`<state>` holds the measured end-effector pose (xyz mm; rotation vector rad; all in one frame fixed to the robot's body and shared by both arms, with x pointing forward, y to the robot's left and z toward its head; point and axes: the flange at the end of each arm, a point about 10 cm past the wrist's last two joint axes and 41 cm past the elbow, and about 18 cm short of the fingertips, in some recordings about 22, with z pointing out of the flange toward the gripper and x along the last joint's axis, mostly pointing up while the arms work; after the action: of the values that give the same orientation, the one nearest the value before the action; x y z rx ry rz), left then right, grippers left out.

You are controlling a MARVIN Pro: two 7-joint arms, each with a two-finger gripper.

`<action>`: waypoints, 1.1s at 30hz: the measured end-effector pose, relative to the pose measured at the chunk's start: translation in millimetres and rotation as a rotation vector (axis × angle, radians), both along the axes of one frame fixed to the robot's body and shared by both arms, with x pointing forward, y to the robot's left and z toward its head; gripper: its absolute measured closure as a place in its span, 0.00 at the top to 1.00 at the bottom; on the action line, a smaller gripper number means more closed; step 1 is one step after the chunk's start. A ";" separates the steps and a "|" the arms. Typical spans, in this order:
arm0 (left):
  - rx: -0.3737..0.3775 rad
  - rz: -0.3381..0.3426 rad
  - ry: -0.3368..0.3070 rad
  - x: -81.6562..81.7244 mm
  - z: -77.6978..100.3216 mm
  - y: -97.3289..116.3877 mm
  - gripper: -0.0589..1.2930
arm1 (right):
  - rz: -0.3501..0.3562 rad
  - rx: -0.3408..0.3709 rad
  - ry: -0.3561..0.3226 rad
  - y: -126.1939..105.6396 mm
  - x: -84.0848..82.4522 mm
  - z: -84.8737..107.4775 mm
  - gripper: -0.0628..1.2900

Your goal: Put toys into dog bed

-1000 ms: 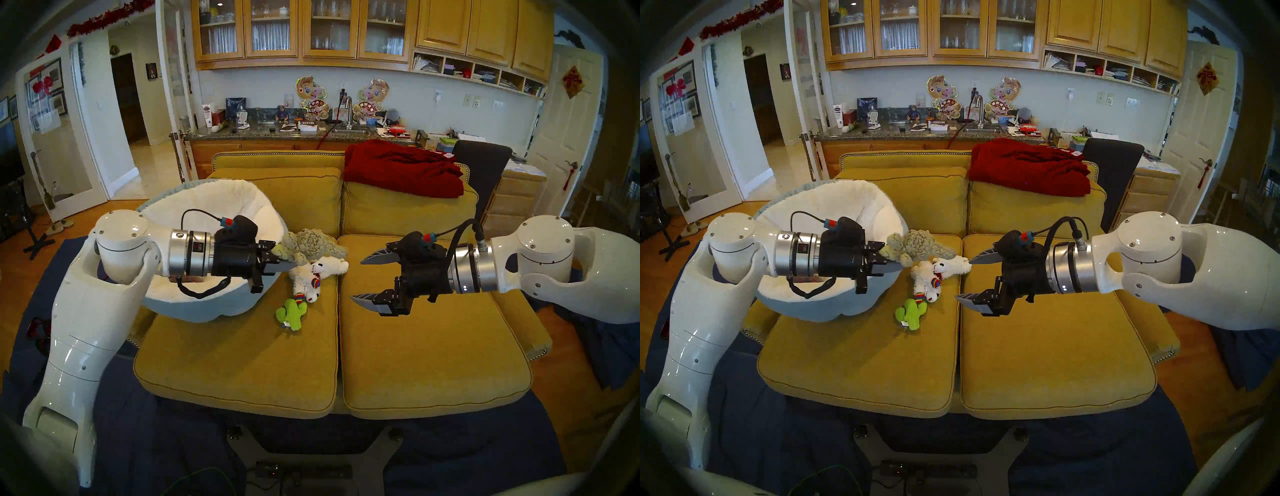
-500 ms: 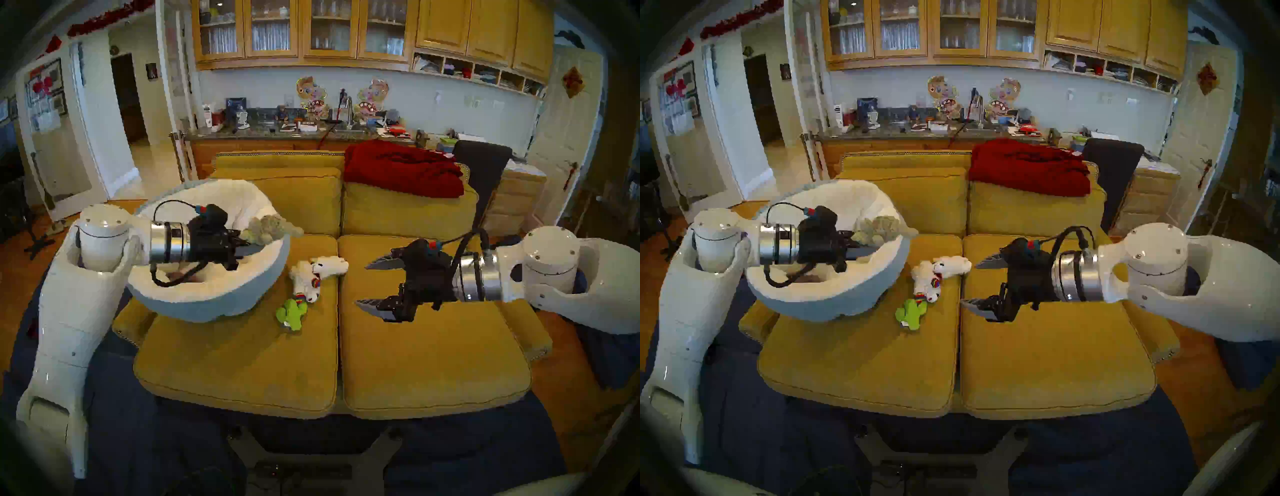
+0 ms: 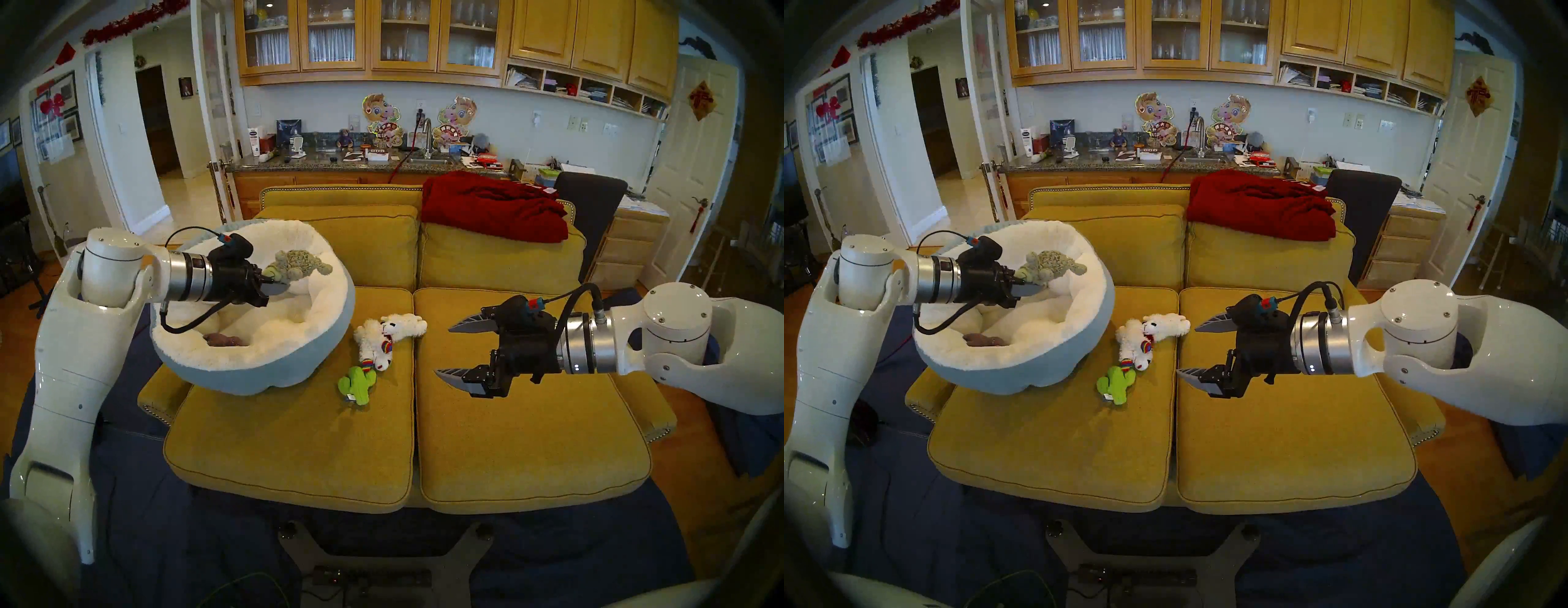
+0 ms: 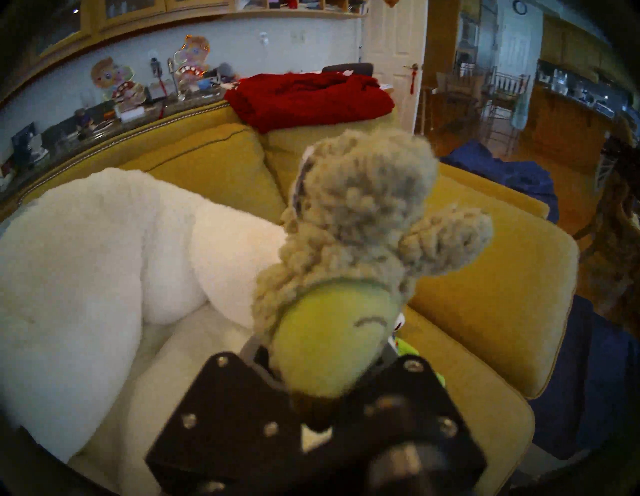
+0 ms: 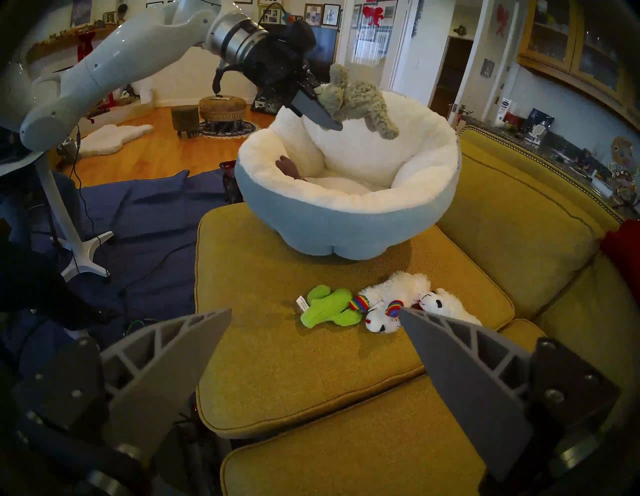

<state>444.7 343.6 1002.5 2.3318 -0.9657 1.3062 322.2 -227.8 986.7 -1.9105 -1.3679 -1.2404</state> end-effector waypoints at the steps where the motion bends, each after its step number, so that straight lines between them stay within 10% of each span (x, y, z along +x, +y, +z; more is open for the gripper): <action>1: 0.011 0.010 0.010 2.3 -1.5 2.6 0.10 | 0.000 0.001 0.000 -0.1 -0.1 0.0 0.97; 25: 0.155 0.070 0.095 37.6 -27.4 41.9 0.12 | -0.006 0.007 -0.001 -1.1 -1.2 -0.3 0.97; 30: 0.164 0.066 0.087 41.2 -24.1 44.2 0.96 | -0.006 0.007 -0.001 -1.2 -1.3 -0.2 0.97; 33: 0.159 0.046 0.068 41.8 -16.8 42.4 0.96 | -0.007 0.007 -0.001 -1.3 -1.4 -0.2 0.97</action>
<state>486.5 386.0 985.7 2.5143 -1.0346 1.1981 320.8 -229.1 986.4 -1.9112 -1.3567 -1.2484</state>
